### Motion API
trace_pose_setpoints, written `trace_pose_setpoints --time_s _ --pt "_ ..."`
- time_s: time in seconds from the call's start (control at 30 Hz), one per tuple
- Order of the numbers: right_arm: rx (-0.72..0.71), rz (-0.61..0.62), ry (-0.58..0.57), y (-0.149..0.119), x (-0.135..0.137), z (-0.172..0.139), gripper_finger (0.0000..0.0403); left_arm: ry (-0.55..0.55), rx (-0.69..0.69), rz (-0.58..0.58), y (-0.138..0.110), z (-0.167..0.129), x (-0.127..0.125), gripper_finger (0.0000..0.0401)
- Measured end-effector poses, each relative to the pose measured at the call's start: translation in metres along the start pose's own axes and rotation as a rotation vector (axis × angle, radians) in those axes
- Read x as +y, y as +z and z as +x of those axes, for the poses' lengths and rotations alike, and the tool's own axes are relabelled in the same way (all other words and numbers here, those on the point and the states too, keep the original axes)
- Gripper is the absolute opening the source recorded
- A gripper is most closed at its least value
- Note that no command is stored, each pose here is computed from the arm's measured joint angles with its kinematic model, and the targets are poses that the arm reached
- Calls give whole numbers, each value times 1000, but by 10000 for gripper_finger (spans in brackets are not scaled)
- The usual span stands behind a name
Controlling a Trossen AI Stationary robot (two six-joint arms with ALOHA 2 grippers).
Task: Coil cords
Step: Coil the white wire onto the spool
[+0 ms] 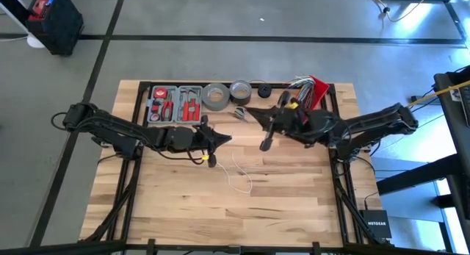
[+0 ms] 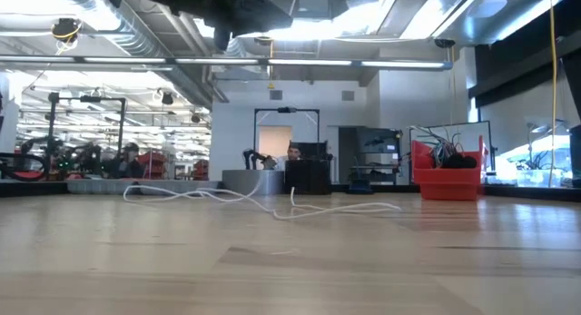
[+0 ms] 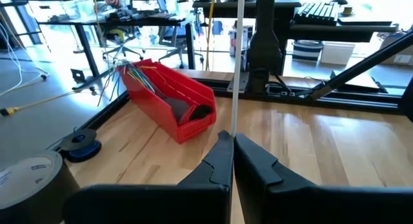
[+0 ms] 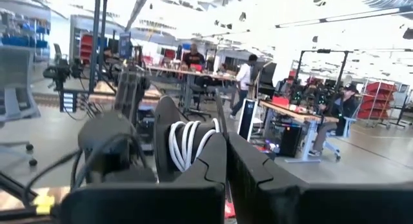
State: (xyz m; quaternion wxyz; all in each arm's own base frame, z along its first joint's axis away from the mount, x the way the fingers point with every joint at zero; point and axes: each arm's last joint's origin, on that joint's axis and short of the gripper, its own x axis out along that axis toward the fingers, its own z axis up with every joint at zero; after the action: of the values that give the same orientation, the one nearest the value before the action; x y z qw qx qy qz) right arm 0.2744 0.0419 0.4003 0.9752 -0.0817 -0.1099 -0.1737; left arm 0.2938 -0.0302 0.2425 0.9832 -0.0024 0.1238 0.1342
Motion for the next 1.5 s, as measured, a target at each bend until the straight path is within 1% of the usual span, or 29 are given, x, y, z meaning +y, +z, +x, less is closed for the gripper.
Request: trace_pose_setpoints --time_s 0.1,0.2,0.37,0.53,0.63,0.73,0.9,0.97,1.1,1.3,1.37,1.5 --pt "-11 15 28 4 -2 -3 5 0 5 10 -1 0 0 1" --pt "22 11 59 1 -1 -3 5 1 17 16 -2 0 0 1" --pt "152 -54 95 -15 4 -3 5 5 62 37 -6 -4 2 1" --pt "263 -70 117 -25 5 -5 5 45 81 41 1 -18 8 1" --pt "336 -103 132 -34 7 -7 5 59 81 17 6 -27 12 1" --pt "377 -112 137 -40 9 -6 5 57 89 17 9 -34 13 1" --pt "452 -145 161 -64 15 -7 5 65 98 4 13 -46 16 1" --pt "455 -145 170 -71 18 -7 5 83 104 4 14 -50 19 1" --pt "509 -174 181 -92 22 -9 5 107 85 -23 18 -56 21 1" --pt "559 -199 187 -112 29 -6 5 101 51 -57 23 -60 20 1" --pt "556 -206 186 -119 33 -1 5 95 26 -73 25 -60 19 1" --pt "541 -234 145 -128 36 7 5 70 -15 -92 29 -61 13 1"
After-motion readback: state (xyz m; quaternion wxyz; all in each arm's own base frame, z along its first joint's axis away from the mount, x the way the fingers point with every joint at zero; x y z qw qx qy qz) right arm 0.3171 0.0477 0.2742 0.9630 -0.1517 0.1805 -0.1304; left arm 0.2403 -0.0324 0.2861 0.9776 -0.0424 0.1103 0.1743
